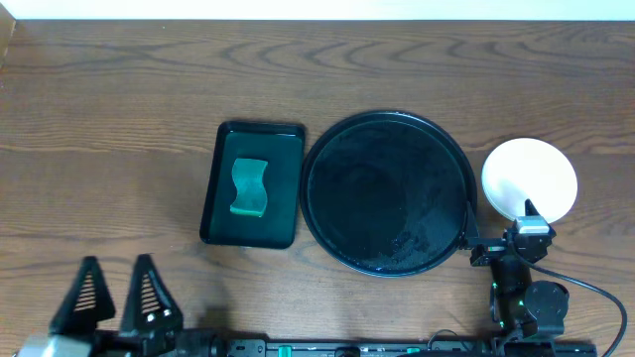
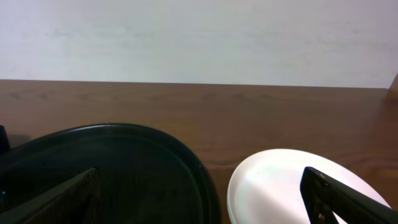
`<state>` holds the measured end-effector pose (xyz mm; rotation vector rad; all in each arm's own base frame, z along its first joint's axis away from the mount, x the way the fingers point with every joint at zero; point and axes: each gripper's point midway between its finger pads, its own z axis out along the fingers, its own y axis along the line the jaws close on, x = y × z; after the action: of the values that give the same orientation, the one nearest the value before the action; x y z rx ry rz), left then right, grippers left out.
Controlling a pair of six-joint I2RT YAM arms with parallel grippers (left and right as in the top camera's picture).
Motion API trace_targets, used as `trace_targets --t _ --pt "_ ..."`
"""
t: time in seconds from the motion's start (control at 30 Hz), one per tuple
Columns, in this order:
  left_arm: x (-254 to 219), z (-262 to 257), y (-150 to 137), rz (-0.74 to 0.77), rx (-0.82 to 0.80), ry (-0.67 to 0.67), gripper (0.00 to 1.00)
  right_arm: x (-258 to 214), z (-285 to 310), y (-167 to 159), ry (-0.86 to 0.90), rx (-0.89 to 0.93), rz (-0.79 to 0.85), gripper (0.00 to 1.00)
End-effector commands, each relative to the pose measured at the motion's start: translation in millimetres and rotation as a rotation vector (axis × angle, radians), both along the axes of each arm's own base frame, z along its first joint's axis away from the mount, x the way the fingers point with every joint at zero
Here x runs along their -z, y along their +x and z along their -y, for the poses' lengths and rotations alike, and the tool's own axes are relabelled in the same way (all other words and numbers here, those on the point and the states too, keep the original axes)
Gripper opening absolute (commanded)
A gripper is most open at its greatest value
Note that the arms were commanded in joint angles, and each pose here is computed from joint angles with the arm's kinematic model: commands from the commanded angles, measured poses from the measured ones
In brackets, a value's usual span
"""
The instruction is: Clean dirty plates on tray and stack at the side
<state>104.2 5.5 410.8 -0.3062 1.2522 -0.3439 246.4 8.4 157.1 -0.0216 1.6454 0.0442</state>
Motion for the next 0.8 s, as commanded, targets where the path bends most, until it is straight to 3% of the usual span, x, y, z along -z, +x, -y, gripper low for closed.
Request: trace_targets --t 0.0,0.3,0.77 --pt "-27.0 -2.8 -10.6 0.119 -0.013 -0.009 0.79 0.7 3.5 -0.1 -0.008 0.017 0.0 0.99" --pt "-70.4 -2.5 -31.8 0.334 -0.011 -0.008 0.79 0.7 3.5 -0.1 -0.008 0.017 0.0 0.99" --pt "-47.4 -3.1 11.7 0.492 -0.011 -0.006 0.79 0.7 3.5 -0.1 -0.008 0.017 0.0 0.99"
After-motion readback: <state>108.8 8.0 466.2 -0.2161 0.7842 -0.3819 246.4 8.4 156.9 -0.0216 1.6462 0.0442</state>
